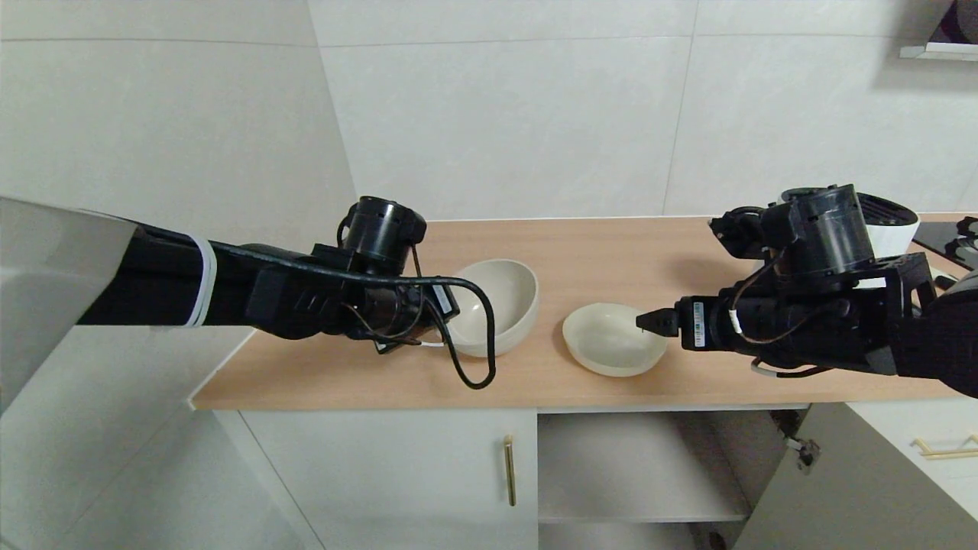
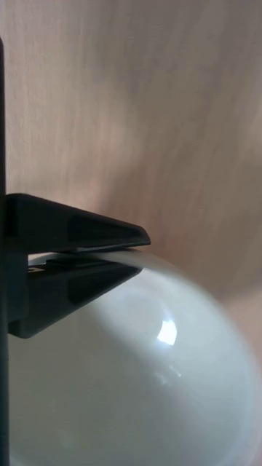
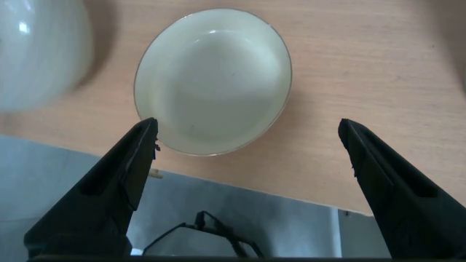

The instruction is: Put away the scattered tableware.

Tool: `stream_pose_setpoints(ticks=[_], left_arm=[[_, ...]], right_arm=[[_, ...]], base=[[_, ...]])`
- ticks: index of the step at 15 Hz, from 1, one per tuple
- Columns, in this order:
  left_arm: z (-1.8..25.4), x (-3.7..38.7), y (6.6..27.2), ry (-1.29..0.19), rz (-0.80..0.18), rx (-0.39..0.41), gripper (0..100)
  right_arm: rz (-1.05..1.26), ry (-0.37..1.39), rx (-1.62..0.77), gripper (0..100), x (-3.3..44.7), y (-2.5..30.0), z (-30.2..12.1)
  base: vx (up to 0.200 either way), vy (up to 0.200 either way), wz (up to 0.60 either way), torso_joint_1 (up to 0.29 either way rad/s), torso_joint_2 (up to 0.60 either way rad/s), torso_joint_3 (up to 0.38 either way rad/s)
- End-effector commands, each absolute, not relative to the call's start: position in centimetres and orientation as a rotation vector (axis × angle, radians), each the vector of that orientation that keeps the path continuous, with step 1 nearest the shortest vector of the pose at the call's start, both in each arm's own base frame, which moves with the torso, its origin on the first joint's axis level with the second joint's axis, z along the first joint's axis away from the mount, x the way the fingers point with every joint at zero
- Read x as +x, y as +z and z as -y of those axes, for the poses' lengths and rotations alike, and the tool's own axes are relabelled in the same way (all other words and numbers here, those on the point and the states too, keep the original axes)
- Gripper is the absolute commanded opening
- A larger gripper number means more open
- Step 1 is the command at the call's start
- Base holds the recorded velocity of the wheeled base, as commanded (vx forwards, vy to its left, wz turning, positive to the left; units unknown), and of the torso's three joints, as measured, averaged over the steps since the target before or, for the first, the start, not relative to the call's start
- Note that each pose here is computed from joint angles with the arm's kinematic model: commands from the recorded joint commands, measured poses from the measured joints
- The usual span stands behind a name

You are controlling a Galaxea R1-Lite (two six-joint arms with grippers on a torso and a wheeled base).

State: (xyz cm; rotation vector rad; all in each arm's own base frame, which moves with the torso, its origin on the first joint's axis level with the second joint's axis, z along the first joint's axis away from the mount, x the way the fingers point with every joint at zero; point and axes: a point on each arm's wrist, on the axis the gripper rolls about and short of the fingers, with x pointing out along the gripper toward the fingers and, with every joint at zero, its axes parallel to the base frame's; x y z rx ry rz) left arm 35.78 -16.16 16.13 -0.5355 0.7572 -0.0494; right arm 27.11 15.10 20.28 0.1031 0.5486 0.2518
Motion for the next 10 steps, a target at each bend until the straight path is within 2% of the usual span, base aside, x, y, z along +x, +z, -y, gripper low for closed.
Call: stream_pose_setpoints(ticks=[1, 5, 8, 10], left_arm=[[16.0, 35.4, 17.0, -0.053, -0.74, -0.552, 0], [15.5, 34.2, 17.8, -0.073, -0.742, -0.551, 0], [14.8, 32.1, 19.1, -0.189, -0.771, -0.559, 0], [14.6, 31.6, 19.6, -0.224, -0.772, -0.57, 0]], right_arm=[[-0.544, 0.252, 0.106, 100, 27.1, 20.5, -15.1], [-0.595, 0.201, 0.105, 100, 28.0, 20.3, -15.5], [-0.587, 0.027, 0.07, 100, 30.2, 18.8, -16.4], [-0.601, 0.001, 0.081, 100, 31.1, 17.8, -16.8]], base=[[0.0, 0.0, 0.0, 0.0, 0.0, 0.0], [0.0, 0.0, 0.0, 0.0, 0.0, 0.0], [0.0, 0.0, 0.0, 0.0, 0.0, 0.0], [0.0, 0.0, 0.0, 0.0, 0.0, 0.0]])
